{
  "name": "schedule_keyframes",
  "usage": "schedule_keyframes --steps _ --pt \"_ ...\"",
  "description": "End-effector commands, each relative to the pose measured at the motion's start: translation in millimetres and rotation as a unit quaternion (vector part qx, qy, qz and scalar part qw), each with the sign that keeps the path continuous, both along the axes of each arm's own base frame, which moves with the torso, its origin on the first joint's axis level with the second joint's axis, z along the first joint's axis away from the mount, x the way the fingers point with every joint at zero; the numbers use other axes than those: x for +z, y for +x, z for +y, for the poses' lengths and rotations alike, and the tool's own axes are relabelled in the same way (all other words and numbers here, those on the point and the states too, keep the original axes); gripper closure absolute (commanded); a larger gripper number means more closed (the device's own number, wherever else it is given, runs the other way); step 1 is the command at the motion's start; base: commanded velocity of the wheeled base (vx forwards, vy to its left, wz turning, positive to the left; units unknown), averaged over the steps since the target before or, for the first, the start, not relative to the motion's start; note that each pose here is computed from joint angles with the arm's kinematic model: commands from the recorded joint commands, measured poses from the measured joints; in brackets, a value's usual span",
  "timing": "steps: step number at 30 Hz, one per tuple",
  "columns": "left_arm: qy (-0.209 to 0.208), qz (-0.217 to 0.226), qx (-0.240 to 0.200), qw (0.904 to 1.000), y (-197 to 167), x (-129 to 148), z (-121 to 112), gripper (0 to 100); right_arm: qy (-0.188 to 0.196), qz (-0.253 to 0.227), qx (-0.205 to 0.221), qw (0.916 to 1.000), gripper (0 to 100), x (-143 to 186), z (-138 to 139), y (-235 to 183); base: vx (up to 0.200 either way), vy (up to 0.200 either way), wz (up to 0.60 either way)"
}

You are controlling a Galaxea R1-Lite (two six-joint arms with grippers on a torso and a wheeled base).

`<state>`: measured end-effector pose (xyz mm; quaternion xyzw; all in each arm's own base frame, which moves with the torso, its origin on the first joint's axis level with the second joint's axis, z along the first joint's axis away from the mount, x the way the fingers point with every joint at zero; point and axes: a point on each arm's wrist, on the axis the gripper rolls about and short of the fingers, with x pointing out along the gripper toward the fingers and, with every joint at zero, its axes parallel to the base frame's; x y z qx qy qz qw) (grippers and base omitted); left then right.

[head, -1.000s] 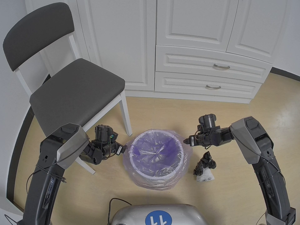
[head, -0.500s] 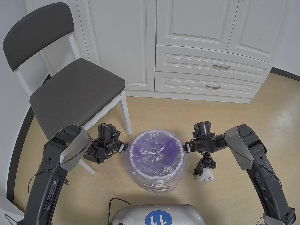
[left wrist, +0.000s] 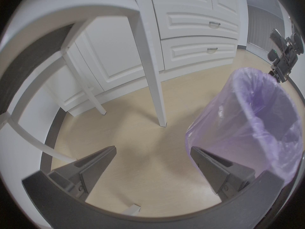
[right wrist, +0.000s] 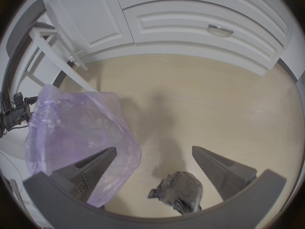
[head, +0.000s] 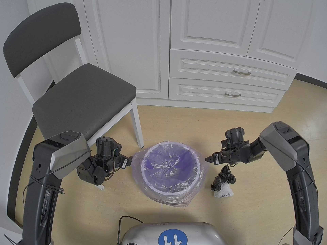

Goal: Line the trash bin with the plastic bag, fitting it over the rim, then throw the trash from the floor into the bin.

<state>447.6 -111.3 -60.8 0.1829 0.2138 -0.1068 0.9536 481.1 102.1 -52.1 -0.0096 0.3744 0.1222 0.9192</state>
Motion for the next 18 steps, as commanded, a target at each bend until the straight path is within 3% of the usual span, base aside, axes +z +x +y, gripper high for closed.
schedule_keyframes --steps 1,7,10,13,14,15,18 --pt "-0.031 -0.045 -0.002 0.9985 -61 40 16 0 0.024 -0.093 0.01 0.9954 0 94 -24 -72 0.0 0.0 0.0" --pt "-0.071 -0.05 -0.005 0.9962 -90 46 12 0 0.048 -0.163 0.069 0.9831 0 125 14 -132 0.0 0.0 0.0" --pt "-0.08 -0.052 -0.009 0.9954 -105 52 11 0 0.049 -0.172 0.091 0.9797 0 128 34 -146 0.0 0.0 0.0" --pt "-0.088 -0.067 -0.024 0.9936 -138 69 11 0 0.029 -0.188 0.11 0.9755 0 131 73 -156 0.0 0.0 0.0" --pt "-0.088 -0.068 -0.024 0.9935 -139 70 12 0 0.028 -0.188 0.111 0.9754 0 130 75 -155 0.0 0.0 0.0" --pt "-0.093 -0.062 -0.032 0.9932 -154 78 14 0 0.01 -0.193 0.126 0.9731 0 127 93 -154 0.0 0.0 0.0" --pt "-0.124 -0.058 -0.036 0.9899 -175 95 15 0 -0.035 -0.198 0.141 0.9694 0 123 112 -148 0.0 0.0 0.0"
